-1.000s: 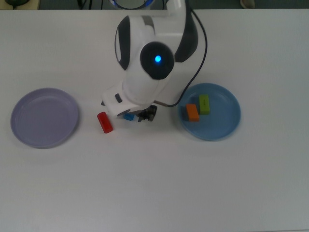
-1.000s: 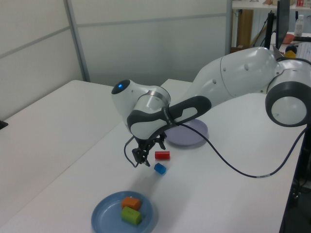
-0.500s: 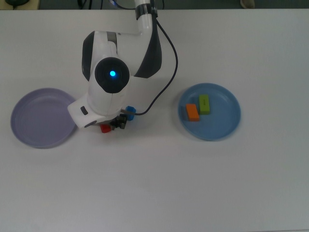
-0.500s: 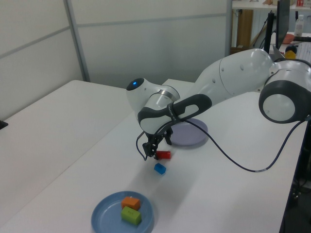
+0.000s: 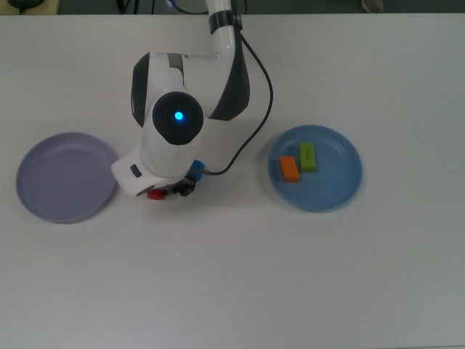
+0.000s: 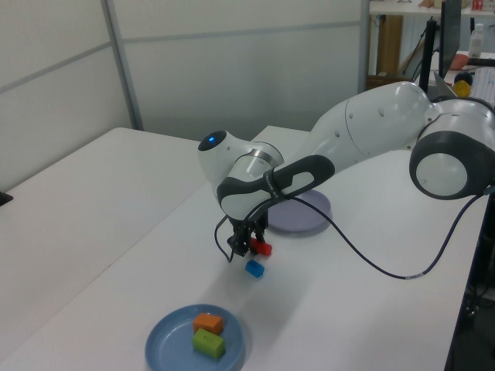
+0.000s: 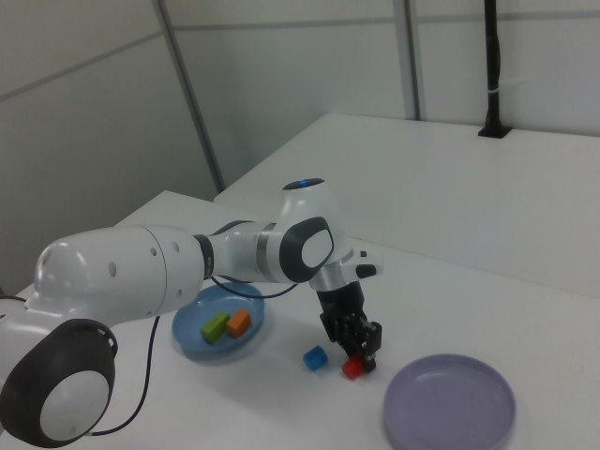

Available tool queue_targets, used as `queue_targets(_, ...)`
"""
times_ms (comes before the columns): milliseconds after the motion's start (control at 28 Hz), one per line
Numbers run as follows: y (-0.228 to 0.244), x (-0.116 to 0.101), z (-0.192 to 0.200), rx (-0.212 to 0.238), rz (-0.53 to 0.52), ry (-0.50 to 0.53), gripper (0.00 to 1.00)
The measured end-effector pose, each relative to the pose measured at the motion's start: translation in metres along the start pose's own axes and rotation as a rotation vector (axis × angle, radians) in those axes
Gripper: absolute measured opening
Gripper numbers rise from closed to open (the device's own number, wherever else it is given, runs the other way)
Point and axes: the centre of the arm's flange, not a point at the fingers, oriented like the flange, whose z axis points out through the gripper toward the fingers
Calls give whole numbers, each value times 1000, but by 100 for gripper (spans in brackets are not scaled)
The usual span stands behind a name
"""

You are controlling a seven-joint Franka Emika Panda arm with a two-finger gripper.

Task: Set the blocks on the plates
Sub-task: 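Carry the red cylinder onto the lavender plate and release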

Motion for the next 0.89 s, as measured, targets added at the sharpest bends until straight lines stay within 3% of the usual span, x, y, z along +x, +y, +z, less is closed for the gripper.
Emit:
queue_targets(36, 0, 0, -2, 1, 1, 3, 36)
queue_targets(321, 13, 8, -41, 17, 25, 76, 36)
queue_targets(536, 65, 8, -84, 31, 97, 139, 36)
queue_targets(893, 194, 4, -49, 17, 169, 91, 34)
